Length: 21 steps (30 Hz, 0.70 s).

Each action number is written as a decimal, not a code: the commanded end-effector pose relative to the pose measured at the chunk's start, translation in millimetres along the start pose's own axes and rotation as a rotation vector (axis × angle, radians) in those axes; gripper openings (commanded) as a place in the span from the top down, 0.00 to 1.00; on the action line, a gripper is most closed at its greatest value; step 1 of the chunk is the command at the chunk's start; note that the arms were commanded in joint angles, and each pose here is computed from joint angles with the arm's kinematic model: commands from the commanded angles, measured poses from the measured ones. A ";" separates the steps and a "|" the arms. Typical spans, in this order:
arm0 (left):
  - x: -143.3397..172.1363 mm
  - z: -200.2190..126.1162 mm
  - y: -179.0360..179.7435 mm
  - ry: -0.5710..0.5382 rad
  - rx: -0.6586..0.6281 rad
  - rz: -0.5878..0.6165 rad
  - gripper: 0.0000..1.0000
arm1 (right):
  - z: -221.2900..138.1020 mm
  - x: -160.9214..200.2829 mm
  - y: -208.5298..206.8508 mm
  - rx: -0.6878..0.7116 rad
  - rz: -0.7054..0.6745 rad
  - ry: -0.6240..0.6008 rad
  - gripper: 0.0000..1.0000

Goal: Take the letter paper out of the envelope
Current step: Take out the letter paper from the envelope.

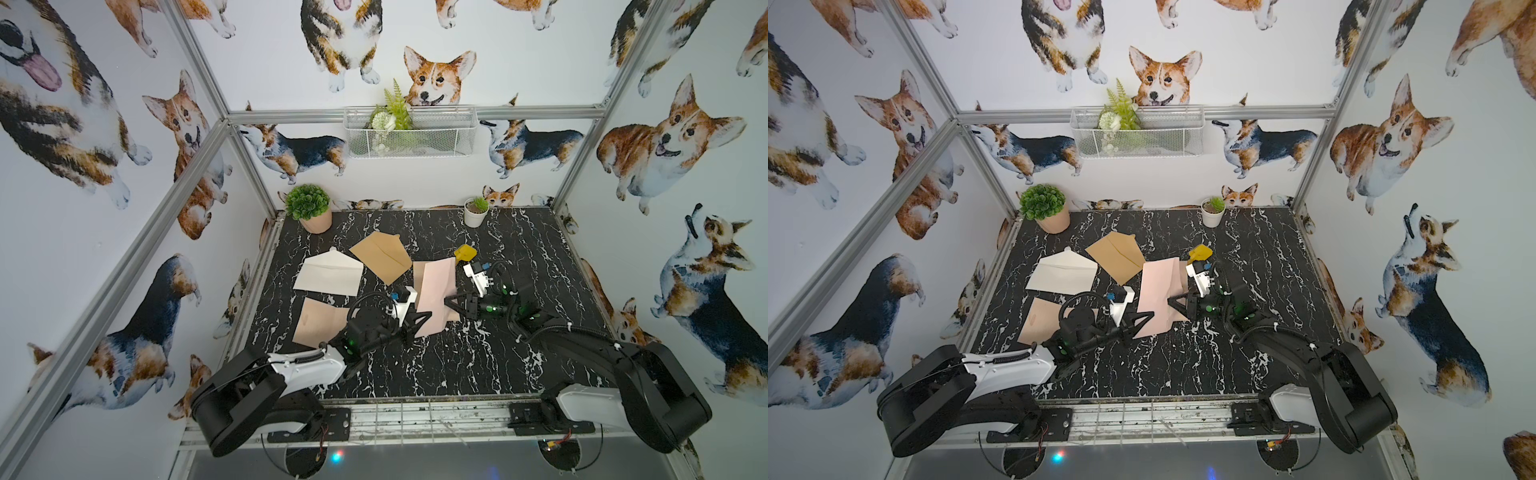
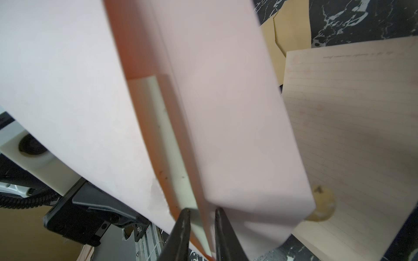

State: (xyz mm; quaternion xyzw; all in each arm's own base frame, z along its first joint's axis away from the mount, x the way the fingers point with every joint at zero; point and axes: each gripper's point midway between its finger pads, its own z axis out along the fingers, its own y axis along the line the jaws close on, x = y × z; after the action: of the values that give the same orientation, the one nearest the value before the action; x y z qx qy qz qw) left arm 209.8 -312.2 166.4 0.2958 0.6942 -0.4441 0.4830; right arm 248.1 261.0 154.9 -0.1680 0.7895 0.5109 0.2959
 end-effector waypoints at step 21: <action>-4.5 2.0 -0.9 -0.022 0.008 0.016 1.00 | 0.2 -15.2 37.1 -0.199 -0.009 -0.024 0.61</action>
State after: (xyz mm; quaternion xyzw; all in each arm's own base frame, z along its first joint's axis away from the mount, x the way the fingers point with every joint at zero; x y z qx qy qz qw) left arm 211.7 -312.5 165.5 0.2931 0.6942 -0.4429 0.4858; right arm 244.0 271.1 171.3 -0.1698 0.7615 0.5598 0.2789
